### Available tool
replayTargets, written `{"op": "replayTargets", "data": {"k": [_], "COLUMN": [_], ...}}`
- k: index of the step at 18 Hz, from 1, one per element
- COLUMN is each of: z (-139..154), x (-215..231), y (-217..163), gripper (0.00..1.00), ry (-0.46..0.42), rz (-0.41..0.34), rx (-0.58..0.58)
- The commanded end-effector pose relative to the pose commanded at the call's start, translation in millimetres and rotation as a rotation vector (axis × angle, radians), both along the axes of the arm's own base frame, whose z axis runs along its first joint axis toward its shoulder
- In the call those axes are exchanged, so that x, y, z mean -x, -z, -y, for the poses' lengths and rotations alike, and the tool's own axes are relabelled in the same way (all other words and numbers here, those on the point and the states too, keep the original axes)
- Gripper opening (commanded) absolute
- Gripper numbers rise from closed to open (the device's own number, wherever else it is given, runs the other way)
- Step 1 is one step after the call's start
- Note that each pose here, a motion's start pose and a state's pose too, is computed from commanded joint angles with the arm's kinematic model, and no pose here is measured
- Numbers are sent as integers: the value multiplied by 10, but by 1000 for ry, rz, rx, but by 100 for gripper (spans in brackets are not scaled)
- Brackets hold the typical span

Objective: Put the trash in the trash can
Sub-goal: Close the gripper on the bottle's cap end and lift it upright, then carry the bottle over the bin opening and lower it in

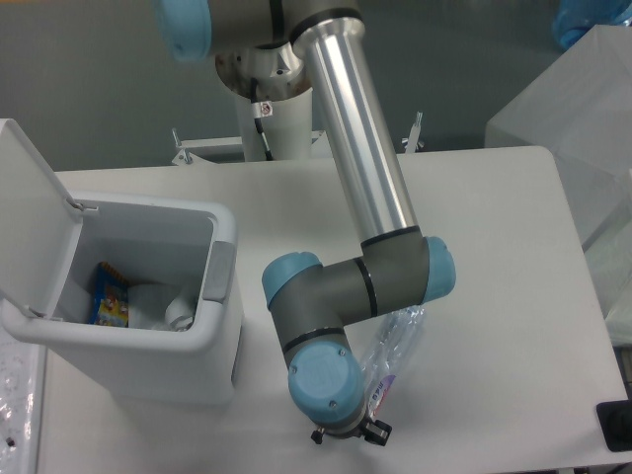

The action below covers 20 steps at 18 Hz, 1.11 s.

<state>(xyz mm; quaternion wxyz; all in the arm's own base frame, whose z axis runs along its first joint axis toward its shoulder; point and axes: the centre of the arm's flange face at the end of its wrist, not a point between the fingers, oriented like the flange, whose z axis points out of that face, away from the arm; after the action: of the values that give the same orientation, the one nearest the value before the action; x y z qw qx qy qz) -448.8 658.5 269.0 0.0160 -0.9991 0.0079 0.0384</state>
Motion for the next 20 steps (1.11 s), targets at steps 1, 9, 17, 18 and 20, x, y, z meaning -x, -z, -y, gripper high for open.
{"op": "replayTargets", "data": {"k": [1, 9, 17, 18, 20], "z": [68, 418, 521, 565, 633], "x": [67, 357, 416, 396, 237], "y": [-192, -1273, -2514, -2636, -2997], "gripper": [13, 13, 14, 14, 14], "ry": [-14, -64, -10, 5, 53], "rz": [27, 151, 221, 223, 239], "rx": [-60, -403, -824, -857, -950]}}
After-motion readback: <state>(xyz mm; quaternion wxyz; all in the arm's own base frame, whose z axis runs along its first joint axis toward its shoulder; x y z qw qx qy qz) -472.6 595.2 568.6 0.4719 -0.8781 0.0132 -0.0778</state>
